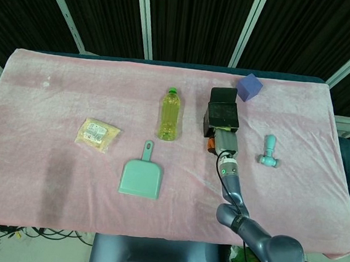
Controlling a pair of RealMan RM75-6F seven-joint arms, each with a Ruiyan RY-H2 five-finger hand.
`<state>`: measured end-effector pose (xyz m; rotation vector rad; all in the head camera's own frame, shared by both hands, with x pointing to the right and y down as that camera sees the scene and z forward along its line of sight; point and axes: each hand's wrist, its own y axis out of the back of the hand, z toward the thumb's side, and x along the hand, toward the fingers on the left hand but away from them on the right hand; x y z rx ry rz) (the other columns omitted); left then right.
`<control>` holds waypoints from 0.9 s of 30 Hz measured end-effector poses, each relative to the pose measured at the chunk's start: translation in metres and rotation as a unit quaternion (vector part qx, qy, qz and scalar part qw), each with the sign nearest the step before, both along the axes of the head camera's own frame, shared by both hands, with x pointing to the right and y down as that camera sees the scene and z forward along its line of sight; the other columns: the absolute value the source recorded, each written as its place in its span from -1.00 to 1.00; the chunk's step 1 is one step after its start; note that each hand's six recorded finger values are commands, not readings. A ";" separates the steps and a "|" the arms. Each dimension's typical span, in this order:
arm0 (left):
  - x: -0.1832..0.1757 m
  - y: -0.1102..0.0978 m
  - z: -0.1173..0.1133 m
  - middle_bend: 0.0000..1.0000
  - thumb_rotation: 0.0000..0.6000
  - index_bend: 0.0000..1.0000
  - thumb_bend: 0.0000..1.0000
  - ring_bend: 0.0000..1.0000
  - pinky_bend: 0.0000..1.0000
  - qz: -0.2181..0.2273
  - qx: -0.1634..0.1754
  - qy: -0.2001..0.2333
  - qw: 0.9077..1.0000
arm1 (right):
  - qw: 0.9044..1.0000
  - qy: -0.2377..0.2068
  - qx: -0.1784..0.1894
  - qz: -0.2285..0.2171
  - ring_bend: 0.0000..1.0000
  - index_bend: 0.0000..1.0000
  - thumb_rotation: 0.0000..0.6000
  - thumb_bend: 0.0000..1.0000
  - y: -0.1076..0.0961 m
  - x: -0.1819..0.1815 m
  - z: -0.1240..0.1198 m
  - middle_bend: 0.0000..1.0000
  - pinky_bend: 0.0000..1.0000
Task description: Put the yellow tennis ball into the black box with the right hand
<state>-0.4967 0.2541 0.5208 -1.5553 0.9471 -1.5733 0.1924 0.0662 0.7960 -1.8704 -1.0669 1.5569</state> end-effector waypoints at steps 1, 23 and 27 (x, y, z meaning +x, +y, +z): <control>0.000 0.000 0.000 -0.81 1.00 -0.67 -0.12 -0.94 -0.96 0.000 0.000 0.000 1.000 | 1.000 -0.002 0.000 -0.001 1.00 1.00 1.00 0.57 0.001 -0.001 -0.001 1.00 1.00; -0.002 -0.001 0.000 -0.81 1.00 -0.67 -0.12 -0.94 -0.96 -0.006 -0.002 0.001 1.000 | 0.999 -0.017 -0.019 -0.029 -0.33 -0.12 1.00 -0.14 0.023 0.028 -0.051 -0.28 -0.05; 0.000 -0.002 0.000 -0.81 1.00 -0.67 -0.12 -0.94 -0.96 -0.008 0.000 0.007 1.000 | 0.998 -0.023 -0.037 -0.039 -0.82 -0.62 1.00 -0.30 0.033 0.051 -0.090 -0.73 -0.39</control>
